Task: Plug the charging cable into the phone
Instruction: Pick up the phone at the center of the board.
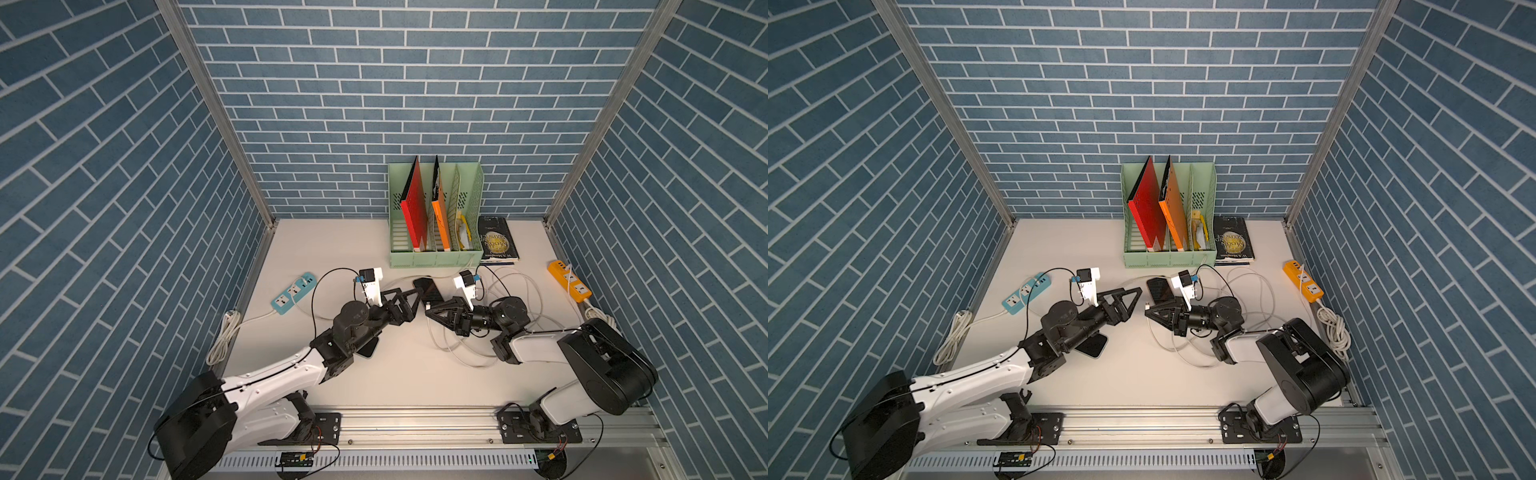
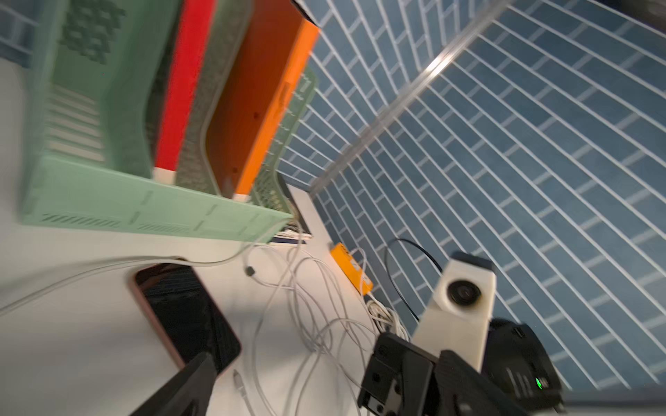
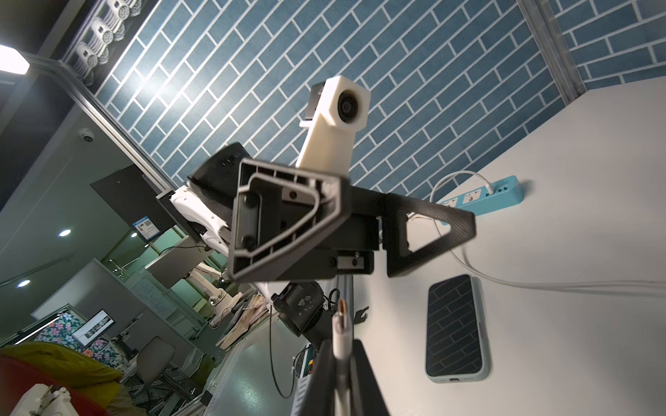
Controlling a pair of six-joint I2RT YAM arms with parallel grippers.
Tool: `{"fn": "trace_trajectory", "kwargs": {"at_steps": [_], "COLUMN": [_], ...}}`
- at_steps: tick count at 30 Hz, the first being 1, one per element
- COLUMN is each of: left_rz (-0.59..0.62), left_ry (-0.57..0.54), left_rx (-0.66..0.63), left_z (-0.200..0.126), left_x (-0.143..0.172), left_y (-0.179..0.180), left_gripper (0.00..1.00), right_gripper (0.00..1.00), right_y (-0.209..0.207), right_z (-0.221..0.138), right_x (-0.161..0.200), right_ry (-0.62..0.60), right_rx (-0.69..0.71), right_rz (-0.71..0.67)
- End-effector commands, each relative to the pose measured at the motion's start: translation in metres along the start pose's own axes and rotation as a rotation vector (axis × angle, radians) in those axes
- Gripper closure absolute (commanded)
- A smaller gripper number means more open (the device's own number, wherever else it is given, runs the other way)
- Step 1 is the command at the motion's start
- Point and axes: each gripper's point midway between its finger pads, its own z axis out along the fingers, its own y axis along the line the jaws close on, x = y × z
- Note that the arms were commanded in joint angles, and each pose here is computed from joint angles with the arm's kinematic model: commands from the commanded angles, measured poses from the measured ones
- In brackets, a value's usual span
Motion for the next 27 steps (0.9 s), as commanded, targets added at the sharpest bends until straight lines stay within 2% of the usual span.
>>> {"fn": "trace_trajectory", "kwargs": {"at_steps": [1, 6, 10, 15, 19, 24, 27], "left_rz": [-0.064, -0.193, -0.299, -0.339, -0.36, -0.396, -0.366], "left_ry": [-0.03, 0.001, -0.001, 0.043, 0.068, 0.03, 0.002], "left_rx": [-0.638, -0.853, -1.012, -1.128, -1.17, -1.256, -1.298], "left_z": [-0.05, -0.078, -0.095, -0.092, -0.085, -0.089, -0.092], "left_x": [0.006, 0.025, 0.039, 0.057, 0.066, 0.07, 0.064], "left_y": [0.119, 0.152, 0.17, 0.18, 0.183, 0.191, 0.194], "left_gripper": [0.0, 0.0, 0.0, 0.0, 0.0, 0.0, 0.0], "right_gripper": [1.0, 1.0, 1.0, 1.0, 1.0, 1.0, 1.0], "right_y": [-0.015, -0.036, -0.042, -0.04, -0.039, -0.041, -0.041], "right_z": [0.0, -0.007, -0.011, -0.012, -0.013, -0.014, -0.013], "right_x": [-0.004, 0.001, 0.002, 0.003, 0.004, 0.006, 0.006], "right_ry": [0.001, 0.022, 0.021, 0.017, 0.018, 0.021, 0.022], "right_rx": [0.092, 0.241, 0.283, 0.284, 0.288, 0.295, 0.295], "right_rz": [-0.064, -0.083, -0.084, -0.088, -0.089, -0.085, -0.083]}}
